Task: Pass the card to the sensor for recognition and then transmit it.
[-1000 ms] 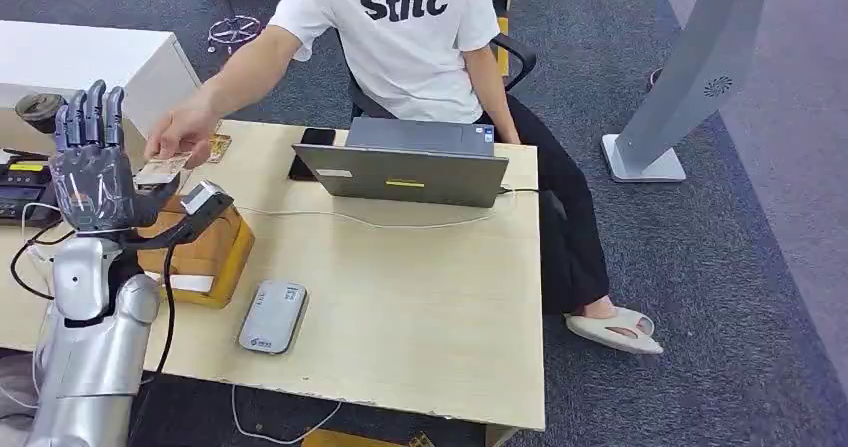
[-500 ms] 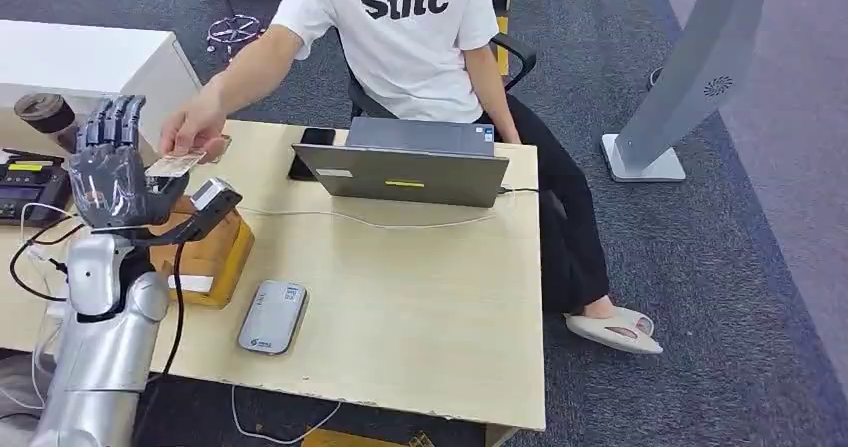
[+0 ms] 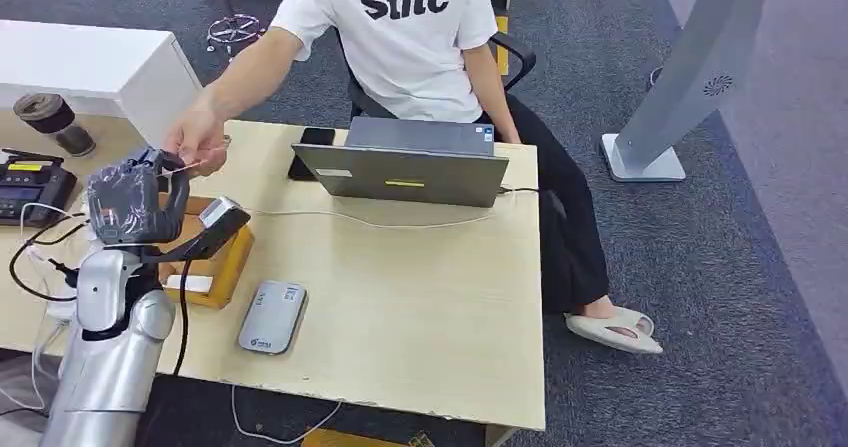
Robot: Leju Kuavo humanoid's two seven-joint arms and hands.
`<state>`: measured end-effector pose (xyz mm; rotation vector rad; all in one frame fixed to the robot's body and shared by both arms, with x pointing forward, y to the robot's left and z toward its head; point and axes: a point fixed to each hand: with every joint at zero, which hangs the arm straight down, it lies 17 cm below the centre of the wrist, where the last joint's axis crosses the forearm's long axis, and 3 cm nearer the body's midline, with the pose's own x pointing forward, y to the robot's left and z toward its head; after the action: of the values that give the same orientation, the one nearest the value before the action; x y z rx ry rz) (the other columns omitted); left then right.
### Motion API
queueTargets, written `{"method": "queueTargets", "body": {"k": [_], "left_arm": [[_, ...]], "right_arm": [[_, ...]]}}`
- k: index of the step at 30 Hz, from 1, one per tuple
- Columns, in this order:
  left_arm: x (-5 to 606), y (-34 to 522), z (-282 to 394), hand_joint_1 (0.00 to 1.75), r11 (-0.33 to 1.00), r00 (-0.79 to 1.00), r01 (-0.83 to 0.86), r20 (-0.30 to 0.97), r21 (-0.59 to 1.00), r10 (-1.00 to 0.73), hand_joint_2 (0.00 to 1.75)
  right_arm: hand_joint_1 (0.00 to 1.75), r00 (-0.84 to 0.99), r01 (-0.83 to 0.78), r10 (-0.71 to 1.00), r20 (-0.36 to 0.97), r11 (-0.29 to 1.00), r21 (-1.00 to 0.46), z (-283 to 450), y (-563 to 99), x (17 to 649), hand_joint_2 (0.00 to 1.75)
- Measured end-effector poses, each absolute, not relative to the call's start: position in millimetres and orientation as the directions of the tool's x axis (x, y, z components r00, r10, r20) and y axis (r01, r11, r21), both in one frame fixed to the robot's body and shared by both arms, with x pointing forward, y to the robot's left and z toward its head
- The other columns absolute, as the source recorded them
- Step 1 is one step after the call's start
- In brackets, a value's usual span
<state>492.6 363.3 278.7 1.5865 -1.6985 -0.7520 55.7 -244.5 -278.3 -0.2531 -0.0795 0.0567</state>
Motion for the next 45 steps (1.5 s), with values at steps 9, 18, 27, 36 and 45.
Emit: {"method": "queueTargets", "body": {"k": [9, 18, 27, 36, 45], "left_arm": [[500, 342, 252, 1.75, 0.177, -0.093, -0.460, 0.151, 0.870, -0.984, 1.75], [504, 309, 217, 1.75, 0.230, -0.173, -0.288, 0.185, 0.930, -0.967, 1.75], [478, 328, 173, 1.75, 0.207, -0.215, -0.090, 0.184, 0.974, -0.959, 1.75], [410, 359, 143, 1.75, 0.085, -0.242, 0.006, 0.084, 0.996, -0.967, 1.75], [400, 351, 126, 1.75, 0.021, -0.261, 0.006, 0.021, 1.000, -0.965, 1.75]], "right_arm": [[0.00, 0.994, -0.057, 0.078, 0.071, 0.966, -0.254, -278, -243, 55, 1.75], [0.00, 0.995, -0.042, 0.062, 0.077, 0.969, -0.243, -278, -236, 53, 1.75], [0.00, 0.997, 0.019, 0.001, 0.078, 0.967, -0.255, -278, -237, 49, 1.75], [0.00, 0.996, 0.059, -0.040, 0.077, 0.965, -0.255, -278, -236, 44, 1.75], [0.00, 0.997, 0.037, -0.017, 0.079, 0.966, -0.257, -278, -236, 45, 1.75]]}}
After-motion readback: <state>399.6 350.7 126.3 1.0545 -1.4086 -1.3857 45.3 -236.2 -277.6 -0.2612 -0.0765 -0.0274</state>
